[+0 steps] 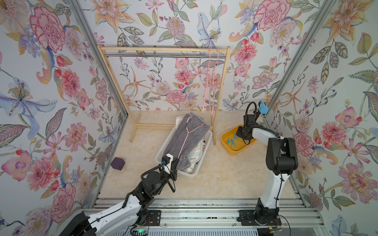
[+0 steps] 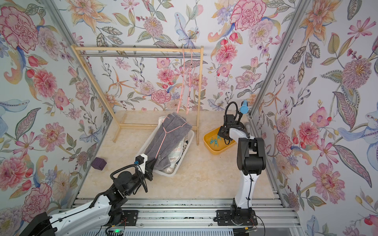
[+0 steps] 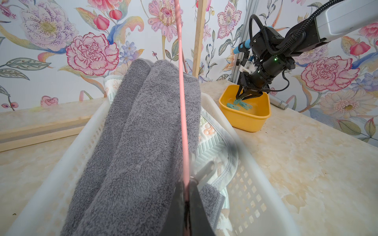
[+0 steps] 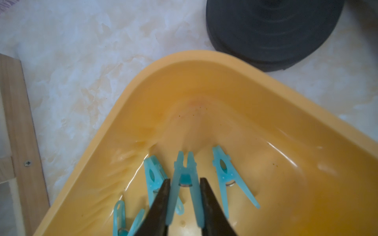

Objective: Remove the clothespins securing towels to the hanger
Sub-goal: Place the clothespin in the storage box.

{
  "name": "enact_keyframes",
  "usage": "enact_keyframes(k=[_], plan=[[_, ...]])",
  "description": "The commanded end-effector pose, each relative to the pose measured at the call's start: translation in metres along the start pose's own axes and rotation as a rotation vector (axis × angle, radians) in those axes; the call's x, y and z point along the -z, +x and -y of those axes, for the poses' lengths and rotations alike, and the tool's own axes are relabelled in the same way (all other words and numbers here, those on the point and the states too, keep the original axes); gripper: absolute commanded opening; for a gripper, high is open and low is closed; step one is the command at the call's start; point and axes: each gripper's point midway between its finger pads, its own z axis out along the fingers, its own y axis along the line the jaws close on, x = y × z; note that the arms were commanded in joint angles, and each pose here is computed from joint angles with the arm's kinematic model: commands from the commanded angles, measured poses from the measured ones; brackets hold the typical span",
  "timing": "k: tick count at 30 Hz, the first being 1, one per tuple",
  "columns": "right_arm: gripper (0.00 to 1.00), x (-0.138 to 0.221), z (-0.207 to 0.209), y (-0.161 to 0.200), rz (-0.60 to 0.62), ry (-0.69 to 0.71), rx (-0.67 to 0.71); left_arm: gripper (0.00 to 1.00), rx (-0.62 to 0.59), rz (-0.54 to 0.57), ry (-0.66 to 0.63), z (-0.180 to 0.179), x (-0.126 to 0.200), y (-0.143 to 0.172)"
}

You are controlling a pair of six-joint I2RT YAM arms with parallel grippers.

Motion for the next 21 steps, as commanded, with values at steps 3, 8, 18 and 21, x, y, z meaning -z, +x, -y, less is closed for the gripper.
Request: enact_keyframes(k=[3,8,18,21], plan=[[0.64,0.004,0.001,0.0,-0.043,-0.024,0.012,0.0,-0.007,0.051,-0.013,0.0,0.0,-0.018],[1.0,0.044,-0.011,-0.017,0.009,-0.108,-0.002,0.0,-0.007,0.052,-0.013,0.0,0.0,-0.017],[1.0,0.136,-0.049,0.014,0.013,-0.396,-0.146,0.0,-0.009,0.057,-0.026,-0.002,0.0,-0.018],[0.97,0.162,-0.066,0.036,-0.019,-0.495,-0.203,0.0,-0.01,0.057,-0.024,-0.002,-0.002,-0.017]])
